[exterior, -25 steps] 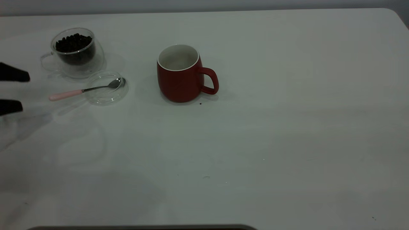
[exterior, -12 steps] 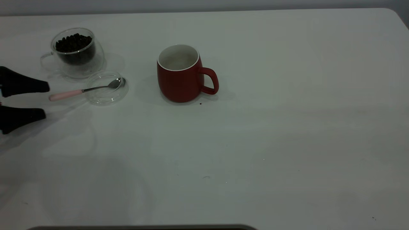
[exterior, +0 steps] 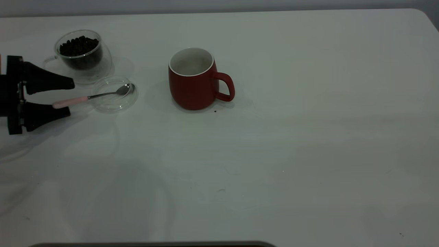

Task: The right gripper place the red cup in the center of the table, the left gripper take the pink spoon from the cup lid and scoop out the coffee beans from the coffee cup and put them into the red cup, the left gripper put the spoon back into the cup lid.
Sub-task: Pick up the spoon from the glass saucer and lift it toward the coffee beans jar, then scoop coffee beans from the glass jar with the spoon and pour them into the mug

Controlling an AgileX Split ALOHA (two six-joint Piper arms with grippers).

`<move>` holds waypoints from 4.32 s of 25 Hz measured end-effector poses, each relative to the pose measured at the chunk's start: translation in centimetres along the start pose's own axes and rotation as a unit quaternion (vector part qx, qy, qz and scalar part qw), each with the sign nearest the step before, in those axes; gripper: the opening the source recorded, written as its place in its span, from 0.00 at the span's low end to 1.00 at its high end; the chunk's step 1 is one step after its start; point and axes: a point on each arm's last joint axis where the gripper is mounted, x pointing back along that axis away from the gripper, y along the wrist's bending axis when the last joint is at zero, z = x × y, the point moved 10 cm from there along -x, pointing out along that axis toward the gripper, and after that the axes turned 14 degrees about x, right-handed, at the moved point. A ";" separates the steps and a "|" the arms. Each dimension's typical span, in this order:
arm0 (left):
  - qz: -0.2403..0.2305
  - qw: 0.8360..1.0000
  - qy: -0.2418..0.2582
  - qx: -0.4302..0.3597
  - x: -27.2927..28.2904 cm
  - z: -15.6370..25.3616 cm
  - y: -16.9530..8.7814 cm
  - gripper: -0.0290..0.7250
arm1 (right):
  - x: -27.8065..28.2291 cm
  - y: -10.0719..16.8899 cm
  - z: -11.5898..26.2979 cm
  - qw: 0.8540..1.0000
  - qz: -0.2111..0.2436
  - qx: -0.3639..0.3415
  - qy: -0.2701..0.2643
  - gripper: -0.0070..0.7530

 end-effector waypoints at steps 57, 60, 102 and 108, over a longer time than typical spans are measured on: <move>-0.102 0.976 -0.046 -0.186 7.8 -6.4 -6.7 0.20 | 0.0 0.0 0.0 1.000 0.000 0.000 0.000 0.78; -0.097 0.978 -0.037 -0.179 7.2 -6.7 -5.8 0.20 | 0.0 0.0 0.0 1.000 0.000 0.000 0.000 0.78; 0.022 0.999 -0.016 0.031 5.5 -6.1 -5.8 0.20 | 0.0 0.0 0.0 1.000 0.000 0.000 0.000 0.78; 0.042 0.999 -0.009 0.032 6.8 -5.9 -6.0 0.20 | 0.0 0.0 0.0 1.000 0.000 0.000 0.000 0.78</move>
